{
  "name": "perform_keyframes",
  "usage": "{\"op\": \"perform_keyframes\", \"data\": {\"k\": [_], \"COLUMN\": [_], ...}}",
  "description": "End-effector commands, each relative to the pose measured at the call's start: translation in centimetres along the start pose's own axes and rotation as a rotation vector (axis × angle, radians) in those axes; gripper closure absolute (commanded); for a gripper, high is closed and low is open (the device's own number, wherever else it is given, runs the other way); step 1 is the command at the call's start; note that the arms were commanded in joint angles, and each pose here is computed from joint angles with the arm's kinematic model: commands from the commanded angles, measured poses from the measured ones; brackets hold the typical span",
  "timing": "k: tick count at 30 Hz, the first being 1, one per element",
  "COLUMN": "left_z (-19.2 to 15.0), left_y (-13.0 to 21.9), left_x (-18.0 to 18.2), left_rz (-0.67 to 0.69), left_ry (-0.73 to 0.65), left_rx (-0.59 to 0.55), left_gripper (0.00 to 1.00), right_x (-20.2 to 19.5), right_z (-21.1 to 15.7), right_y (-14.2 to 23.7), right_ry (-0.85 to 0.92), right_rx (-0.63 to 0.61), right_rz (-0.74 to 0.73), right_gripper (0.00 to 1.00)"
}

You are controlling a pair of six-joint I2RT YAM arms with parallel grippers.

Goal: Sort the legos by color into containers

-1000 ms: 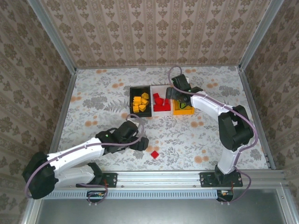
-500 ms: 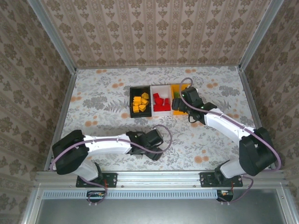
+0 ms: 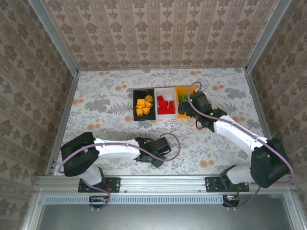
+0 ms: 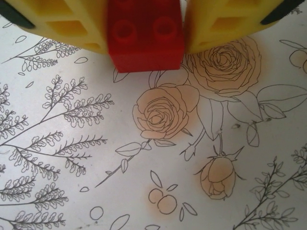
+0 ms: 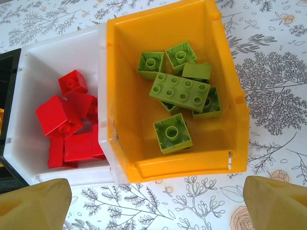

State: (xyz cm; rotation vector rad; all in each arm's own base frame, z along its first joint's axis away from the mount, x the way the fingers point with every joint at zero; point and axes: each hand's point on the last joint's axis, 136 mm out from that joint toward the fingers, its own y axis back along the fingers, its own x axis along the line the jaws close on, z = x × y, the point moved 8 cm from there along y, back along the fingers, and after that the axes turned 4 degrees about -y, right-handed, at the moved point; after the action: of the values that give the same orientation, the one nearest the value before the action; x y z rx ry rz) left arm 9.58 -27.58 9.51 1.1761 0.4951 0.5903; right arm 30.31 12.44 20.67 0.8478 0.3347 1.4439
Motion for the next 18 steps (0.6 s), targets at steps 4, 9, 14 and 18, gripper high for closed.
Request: {"op": "perform_keyframes", "data": {"k": [4,9,14,18], "left_z": [0.5,4.0,9.7,14.6], "left_y": [0.9,4.8,8.9,9.2], "left_x": [0.0,2.6,6.2,8.9], "left_rz": [0.009,0.006,0.009,-0.009], "left_ry": [-0.005,0.064,0.141,0.187], "left_rx": [-0.014,-0.189,-0.426,-0.523], "left_gripper": [0.7,0.72,0.72,0.72], "right_x": [-0.5,-1.0,-1.5,-1.9], "right_z": [0.0,-0.6,-1.3,-1.4], "right_y": [0.4,0.4,0.3,0.5], "right_ry": [-0.03,-0.05,-0.059,-0.066], "right_rx": [-0.019,-0.016,-0.005,-0.008], "right_rz": [-0.015,-0.018,-0.034,-0.047], "right_gripper": [0.06,0.06,0.06,0.06]}}
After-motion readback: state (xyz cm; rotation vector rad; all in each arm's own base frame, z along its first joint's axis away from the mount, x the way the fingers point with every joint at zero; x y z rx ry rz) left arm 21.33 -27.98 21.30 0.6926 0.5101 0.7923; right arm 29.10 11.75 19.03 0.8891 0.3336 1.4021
